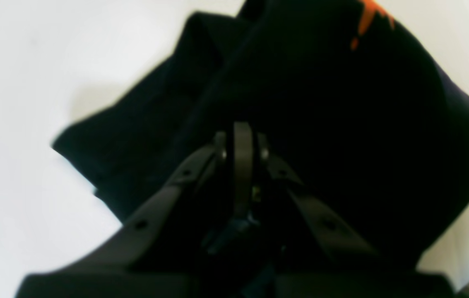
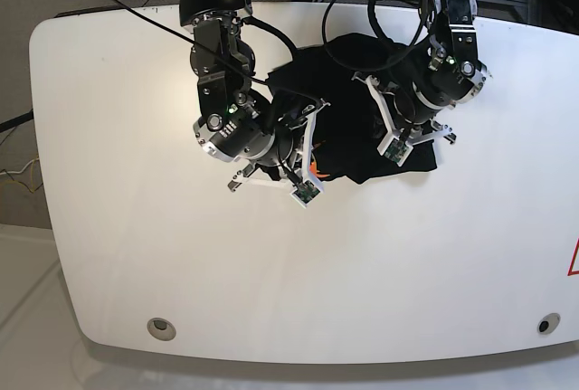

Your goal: Fold the T-shirt properly

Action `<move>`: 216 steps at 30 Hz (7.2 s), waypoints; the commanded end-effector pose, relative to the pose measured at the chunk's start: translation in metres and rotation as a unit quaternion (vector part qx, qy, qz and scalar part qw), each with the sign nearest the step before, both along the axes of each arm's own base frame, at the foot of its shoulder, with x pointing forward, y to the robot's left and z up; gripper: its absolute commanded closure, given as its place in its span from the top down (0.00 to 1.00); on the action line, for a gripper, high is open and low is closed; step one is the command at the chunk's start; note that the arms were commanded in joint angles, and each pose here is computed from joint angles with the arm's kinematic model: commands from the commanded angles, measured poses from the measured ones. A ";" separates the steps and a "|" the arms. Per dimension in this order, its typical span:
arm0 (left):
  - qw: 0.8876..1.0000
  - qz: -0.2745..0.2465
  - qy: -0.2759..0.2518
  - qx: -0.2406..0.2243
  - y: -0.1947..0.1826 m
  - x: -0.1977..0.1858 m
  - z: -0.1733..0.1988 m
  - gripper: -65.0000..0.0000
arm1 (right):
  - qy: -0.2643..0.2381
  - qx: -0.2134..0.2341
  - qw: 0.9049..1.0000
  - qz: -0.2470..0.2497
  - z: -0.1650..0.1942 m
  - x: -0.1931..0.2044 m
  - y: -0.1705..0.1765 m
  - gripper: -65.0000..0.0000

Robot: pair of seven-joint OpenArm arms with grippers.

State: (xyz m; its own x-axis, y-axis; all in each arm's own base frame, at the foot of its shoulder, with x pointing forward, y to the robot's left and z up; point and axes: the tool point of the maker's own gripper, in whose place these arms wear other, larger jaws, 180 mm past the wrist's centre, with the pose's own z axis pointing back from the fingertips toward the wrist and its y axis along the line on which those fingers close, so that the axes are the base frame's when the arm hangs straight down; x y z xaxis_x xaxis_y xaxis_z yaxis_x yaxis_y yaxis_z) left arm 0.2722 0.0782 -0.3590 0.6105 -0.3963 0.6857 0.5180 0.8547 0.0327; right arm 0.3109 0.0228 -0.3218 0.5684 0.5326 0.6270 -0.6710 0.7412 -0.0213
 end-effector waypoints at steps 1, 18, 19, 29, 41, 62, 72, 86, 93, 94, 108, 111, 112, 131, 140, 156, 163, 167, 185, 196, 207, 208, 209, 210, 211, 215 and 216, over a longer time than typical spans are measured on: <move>1.000 -0.015 -0.020 -0.014 -0.014 0.005 0.011 0.00 | -0.022 0.017 0.999 -0.015 0.014 0.011 -0.004 0.00; 0.998 -0.049 0.010 -0.042 -0.053 -0.021 0.000 0.00 | -0.020 0.020 0.999 -0.032 0.013 0.014 -0.014 0.00; 0.998 -0.049 0.013 -0.041 -0.052 -0.024 -0.002 0.00 | -0.020 0.020 0.999 -0.032 0.013 0.014 -0.014 0.00; 0.997 -0.054 0.061 0.010 -0.022 -0.051 -0.027 0.00 | -0.020 0.020 0.999 -0.031 0.013 0.014 -0.013 0.00; 0.993 -0.051 0.080 0.075 0.004 -0.065 -0.043 0.00 | -0.025 0.020 0.999 0.007 0.017 0.007 0.008 0.00; 0.993 -0.051 0.083 0.074 0.002 -0.067 -0.044 0.00 | -0.001 0.014 0.996 0.084 -0.006 0.001 0.058 0.00; 0.992 -0.051 0.092 0.072 0.001 -0.074 -0.048 0.00 | 0.032 0.008 0.995 0.090 -0.031 0.009 0.061 0.00; 0.991 -0.038 0.103 0.078 0.014 -0.075 -0.055 0.00 | 0.092 -0.007 0.992 0.089 -0.074 -0.003 0.058 0.00; 0.993 -0.035 0.076 0.088 0.025 -0.058 -0.047 0.00 | 0.101 -0.043 0.991 0.080 -0.091 -0.013 0.039 0.00; 0.992 -0.036 0.073 0.092 0.028 -0.055 -0.045 0.00 | 0.097 -0.049 0.991 0.079 -0.091 -0.013 0.037 0.00; 0.993 -0.026 0.017 0.114 0.047 -0.009 -0.019 0.00 | 0.070 -0.098 0.993 0.013 -0.090 -0.021 -0.011 0.00; 0.993 -0.024 0.012 0.114 0.048 0.000 -0.017 0.00 | 0.062 -0.115 0.991 -0.008 -0.087 -0.023 -0.027 0.00; 0.993 -0.025 0.013 0.113 0.048 0.002 -0.018 0.00 | 0.061 -0.120 0.991 -0.012 -0.087 -0.024 -0.030 0.00; 0.995 -0.030 0.040 0.085 0.040 0.037 -0.050 0.00 | 0.069 -0.146 0.986 -0.027 -0.094 -0.055 -0.041 0.00; 0.994 -0.055 -0.021 0.094 0.023 0.049 -0.012 0.00 | 0.017 -0.130 0.991 -0.039 -0.061 -0.030 -0.038 0.00; 0.980 -0.054 -0.117 0.154 0.047 0.068 0.062 0.00 | -0.045 -0.134 0.988 -0.059 -0.015 0.008 -0.045 0.00; 0.988 -0.056 -0.059 0.130 0.031 0.041 0.033 0.00 | -0.058 -0.131 0.988 -0.063 -0.006 0.020 -0.044 0.00; 0.993 -0.064 -0.032 0.093 0.013 0.022 0.019 0.00 | -0.049 -0.126 0.987 -0.083 -0.010 0.024 -0.045 0.00; 0.994 -0.081 0.027 -0.062 -0.043 -0.029 0.007 0.00 | -0.009 -0.113 0.989 -0.097 -0.031 0.032 -0.039 0.00; 0.993 -0.080 0.048 -0.078 -0.051 -0.043 0.001 0.00 | 0.001 -0.014 0.994 -0.108 -0.017 0.045 -0.029 0.00; 0.989 -0.071 0.081 -0.105 -0.066 -0.066 -0.010 0.00 | 0.000 0.001 0.998 -0.067 -0.016 0.045 -0.002 0.00; 0.988 -0.070 0.083 -0.108 -0.068 -0.068 -0.010 0.00 | 0.005 -0.001 0.998 -0.063 -0.019 0.044 0.000 0.00; 0.988 -0.069 0.085 -0.109 -0.069 -0.069 -0.010 0.00 | 0.008 -0.003 0.998 -0.060 -0.022 0.043 0.002 0.00; 0.988 -0.069 0.086 -0.112 -0.070 -0.070 -0.011 0.00 | 0.011 -0.004 0.998 -0.059 -0.024 0.044 0.002 0.00; 0.988 -0.068 0.086 -0.113 -0.070 -0.070 -0.010 0.00 | 0.012 -0.003 0.998 -0.059 -0.025 0.045 0.003 0.00; 0.987 -0.067 0.090 -0.115 -0.071 -0.072 -0.012 0.00 | 0.024 -0.002 0.998 -0.056 -0.037 0.044 0.006 0.00; 0.987 -0.067 0.091 -0.115 -0.071 -0.073 -0.012 0.00 | 0.029 -0.003 0.998 -0.054 -0.041 0.043 0.006 0.00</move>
State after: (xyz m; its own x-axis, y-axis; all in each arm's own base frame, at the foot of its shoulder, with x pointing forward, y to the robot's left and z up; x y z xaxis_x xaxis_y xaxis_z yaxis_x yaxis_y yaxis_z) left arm 0.1940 0.0112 -0.3807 0.7043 -0.3489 0.6182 0.6000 0.7579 -0.2559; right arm 0.3429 0.0253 -0.3721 0.6804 0.4757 0.5574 -0.5834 0.8120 0.0192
